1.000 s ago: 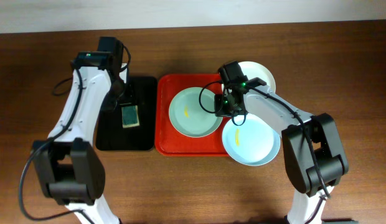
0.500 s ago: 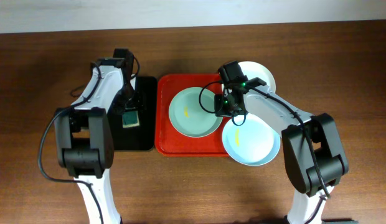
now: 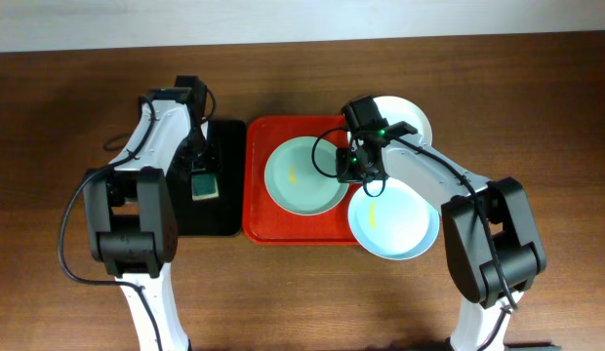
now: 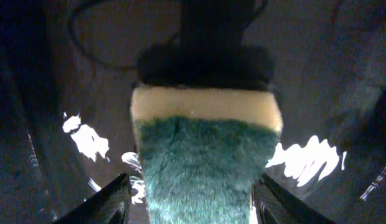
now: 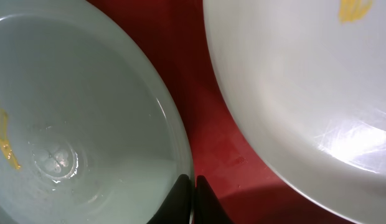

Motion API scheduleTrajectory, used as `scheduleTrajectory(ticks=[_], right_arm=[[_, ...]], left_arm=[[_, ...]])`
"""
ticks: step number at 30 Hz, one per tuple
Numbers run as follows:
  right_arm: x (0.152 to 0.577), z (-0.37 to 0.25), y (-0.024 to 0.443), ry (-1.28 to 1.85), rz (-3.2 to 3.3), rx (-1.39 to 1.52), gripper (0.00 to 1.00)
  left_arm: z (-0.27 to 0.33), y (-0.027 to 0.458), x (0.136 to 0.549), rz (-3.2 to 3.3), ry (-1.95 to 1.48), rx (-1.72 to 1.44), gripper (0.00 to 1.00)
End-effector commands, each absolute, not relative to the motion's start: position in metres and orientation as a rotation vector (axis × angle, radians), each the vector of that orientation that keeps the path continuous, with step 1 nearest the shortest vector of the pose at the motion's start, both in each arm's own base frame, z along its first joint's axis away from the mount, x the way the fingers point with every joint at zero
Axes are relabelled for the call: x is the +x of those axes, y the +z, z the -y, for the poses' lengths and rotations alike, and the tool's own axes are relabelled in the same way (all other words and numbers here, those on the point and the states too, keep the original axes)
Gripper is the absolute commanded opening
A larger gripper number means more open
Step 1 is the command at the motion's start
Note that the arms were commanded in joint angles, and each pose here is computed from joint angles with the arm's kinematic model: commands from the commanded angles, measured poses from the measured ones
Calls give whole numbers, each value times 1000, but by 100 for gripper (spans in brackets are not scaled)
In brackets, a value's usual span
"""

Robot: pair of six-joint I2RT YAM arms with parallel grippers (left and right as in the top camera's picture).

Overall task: Clean dirty plates on tray and stack at the side
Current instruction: 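Lower the left gripper and grasp the green-and-yellow sponge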

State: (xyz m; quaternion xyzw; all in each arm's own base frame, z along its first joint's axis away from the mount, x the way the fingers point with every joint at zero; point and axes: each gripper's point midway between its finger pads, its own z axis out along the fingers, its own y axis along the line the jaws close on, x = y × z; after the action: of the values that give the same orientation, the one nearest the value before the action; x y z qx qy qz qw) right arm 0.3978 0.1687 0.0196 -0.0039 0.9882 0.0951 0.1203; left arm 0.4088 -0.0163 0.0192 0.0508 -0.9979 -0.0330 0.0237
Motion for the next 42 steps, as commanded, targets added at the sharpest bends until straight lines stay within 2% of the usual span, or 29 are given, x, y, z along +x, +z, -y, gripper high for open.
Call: scheduleTrajectory(ticks=[1,3,9,14,16,18,19,21,23,26,31,33,34,41,42], right_arm=[[392,-167,11,270,-2912,-1,6],[392,-167,11,270,-2912,-1,9],[392,-167,11,270,-2912,-1,10],[392,-167,11,270,-2912,-1,9],[392,-167,11,270,-2912,-1,10],[392,-167,11,270,-2912,-1,10],[392,-168,11,271,-2912,-1,9],[392,-167,11,270,-2912,-1,9],[392,-167,11,270,-2912,-1,9],[392,-167,11,270,-2912,-1,10],[392,-167,11,270,-2912,-1,9],[392,-167,11,270,-2912,-1,9],[392,-167,11,270,-2912,-2,10],[392,-167,11,270,-2912,-6,10],[392,-167,11,270,-2912,-6,18]], left_arm=[[14,25,419,3113,-111,155,52],[14,25,419,3114,-111,155,51],[14,21,415,3099,-113,153,58],[14,6,405,3075,-117,150,57],[13,0,400,3063,-118,149,51],[13,-5,396,3050,-120,148,33],[13,-5,396,3050,-120,148,32],[13,-3,399,3060,-118,149,32],[14,1,403,3073,-116,150,41],[14,12,409,3087,-114,151,42],[14,16,409,3081,-115,151,32],[14,16,408,3079,-116,151,3],[14,16,408,3079,-116,151,0],[14,26,411,3105,-112,152,0],[14,32,414,3129,-109,155,0]])
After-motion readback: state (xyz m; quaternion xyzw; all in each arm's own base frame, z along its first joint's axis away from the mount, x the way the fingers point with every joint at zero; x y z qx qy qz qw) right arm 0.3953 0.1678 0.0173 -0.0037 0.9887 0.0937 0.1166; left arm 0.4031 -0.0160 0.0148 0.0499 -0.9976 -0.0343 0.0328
